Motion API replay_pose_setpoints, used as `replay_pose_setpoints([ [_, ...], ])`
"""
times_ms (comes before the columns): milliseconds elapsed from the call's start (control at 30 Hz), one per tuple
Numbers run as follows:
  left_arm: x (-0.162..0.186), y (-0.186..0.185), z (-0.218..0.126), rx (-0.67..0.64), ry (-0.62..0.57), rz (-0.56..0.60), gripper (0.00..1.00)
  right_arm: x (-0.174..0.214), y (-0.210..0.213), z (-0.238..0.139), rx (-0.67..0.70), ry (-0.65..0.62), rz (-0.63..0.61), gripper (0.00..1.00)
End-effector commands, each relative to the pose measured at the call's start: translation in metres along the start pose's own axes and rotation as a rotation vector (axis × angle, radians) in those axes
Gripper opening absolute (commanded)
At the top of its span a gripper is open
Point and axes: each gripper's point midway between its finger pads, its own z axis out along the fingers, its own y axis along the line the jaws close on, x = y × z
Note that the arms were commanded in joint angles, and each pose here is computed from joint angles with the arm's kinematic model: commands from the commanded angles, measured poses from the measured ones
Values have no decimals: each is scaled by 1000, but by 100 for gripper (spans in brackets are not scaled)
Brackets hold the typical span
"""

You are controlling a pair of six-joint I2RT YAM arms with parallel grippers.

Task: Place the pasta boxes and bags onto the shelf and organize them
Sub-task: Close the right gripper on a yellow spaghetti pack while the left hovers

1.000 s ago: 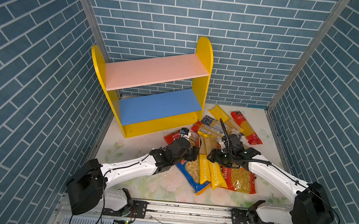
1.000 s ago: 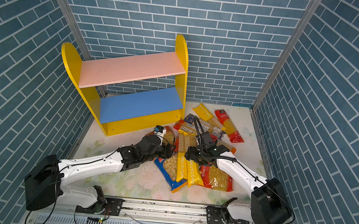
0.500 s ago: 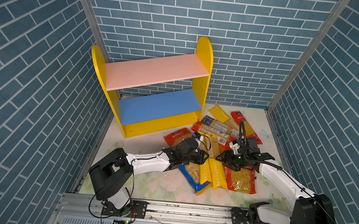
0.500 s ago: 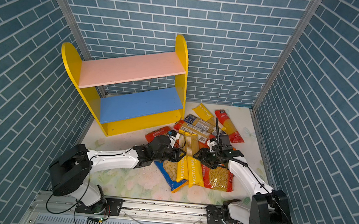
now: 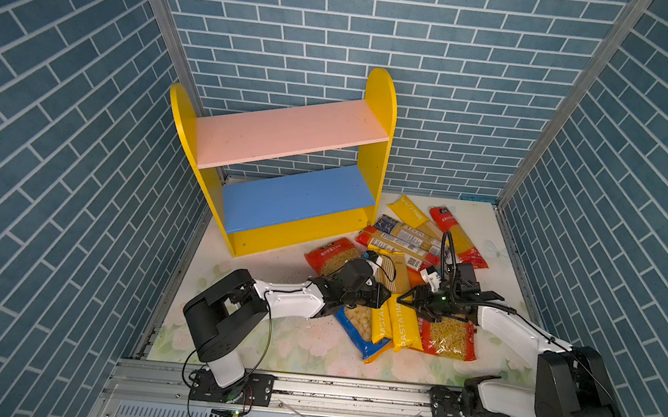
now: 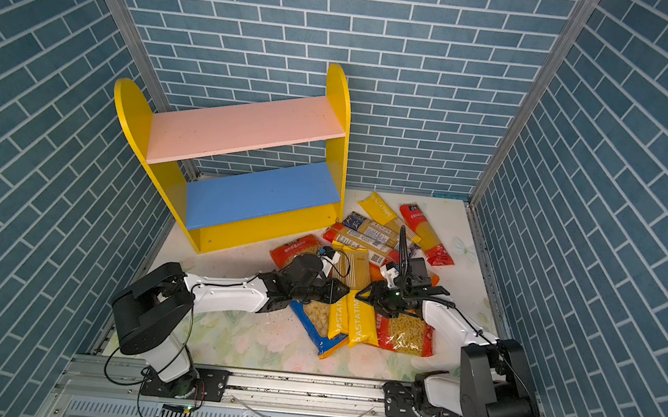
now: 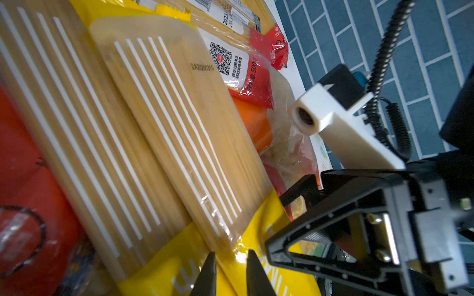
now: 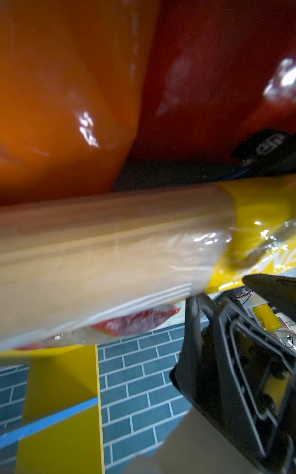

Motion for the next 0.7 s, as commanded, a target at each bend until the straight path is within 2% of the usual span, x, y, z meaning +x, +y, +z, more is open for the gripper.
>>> replay_pose_setpoints([
  [0,-6,1,-6,-1,-26,-5,22,-5,41,-6,-183,-4,-59,49],
  [333,-4,10,-5,9,-39,-45,21,-5,20,12,-190,2,-8,41],
  [467,-10,12,-12,12,-61,-68,20,-7,21,13,-213,-23,-1,33],
  [667,-27,12,-41,14,-112,-90,21,-12,39,-2,-249,-81,-44,19],
])
